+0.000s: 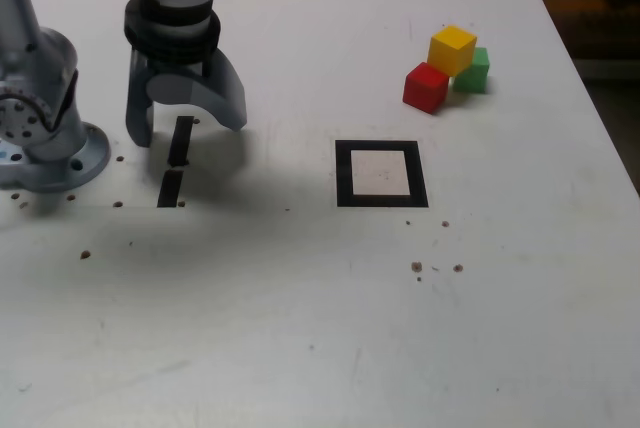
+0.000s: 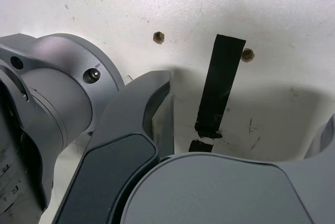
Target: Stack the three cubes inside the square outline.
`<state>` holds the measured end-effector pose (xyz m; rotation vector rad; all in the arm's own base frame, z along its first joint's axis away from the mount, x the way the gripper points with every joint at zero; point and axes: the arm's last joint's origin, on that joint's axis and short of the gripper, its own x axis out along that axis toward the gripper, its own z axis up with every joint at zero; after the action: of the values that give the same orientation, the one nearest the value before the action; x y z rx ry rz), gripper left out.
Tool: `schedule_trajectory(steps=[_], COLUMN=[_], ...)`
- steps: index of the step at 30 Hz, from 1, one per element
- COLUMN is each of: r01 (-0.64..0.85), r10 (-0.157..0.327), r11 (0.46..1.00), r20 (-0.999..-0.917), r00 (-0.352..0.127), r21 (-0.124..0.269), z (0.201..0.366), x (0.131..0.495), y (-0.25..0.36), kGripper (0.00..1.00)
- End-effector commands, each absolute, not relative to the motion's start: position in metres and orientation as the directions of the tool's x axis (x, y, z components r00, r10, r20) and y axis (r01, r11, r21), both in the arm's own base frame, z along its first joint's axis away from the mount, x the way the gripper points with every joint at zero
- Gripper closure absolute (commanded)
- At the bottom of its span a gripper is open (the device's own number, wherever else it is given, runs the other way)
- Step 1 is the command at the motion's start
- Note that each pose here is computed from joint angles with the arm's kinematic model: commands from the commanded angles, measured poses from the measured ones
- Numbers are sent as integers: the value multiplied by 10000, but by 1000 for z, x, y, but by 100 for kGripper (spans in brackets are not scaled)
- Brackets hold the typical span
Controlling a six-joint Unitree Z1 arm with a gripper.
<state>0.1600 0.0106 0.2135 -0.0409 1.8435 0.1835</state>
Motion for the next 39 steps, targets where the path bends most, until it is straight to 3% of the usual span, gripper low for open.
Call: schedule_trajectory(steps=[1, 6, 8, 13, 18, 23, 31, 39], r01=[-1215, -1180, -1126, -620, 276, 1045, 2450, 3516], r10=[704, 767, 848, 1317, 1625, 1617, 1368, 1831], r11=[9867, 9862, 9863, 9875, 9867, 9820, 9594, 9151], r20=[-9580, -9520, -9556, -9754, -9806, -9862, -9902, -9803], r00=[-2780, -2964, -2822, -1766, -1094, -350, 288, 743], r21=[1078, 1162, 1208, 1446, 1604, 1573, 1396, 1975], z=[213, 220, 230, 272, 323, 357, 377, 381], x=[159, 155, 153, 163, 205, 252, 327, 367], y=[11, 11, 12, 14, 17, 20, 19, 24], kGripper=[0, 0, 0, 0, 0, 1, 1, 1])
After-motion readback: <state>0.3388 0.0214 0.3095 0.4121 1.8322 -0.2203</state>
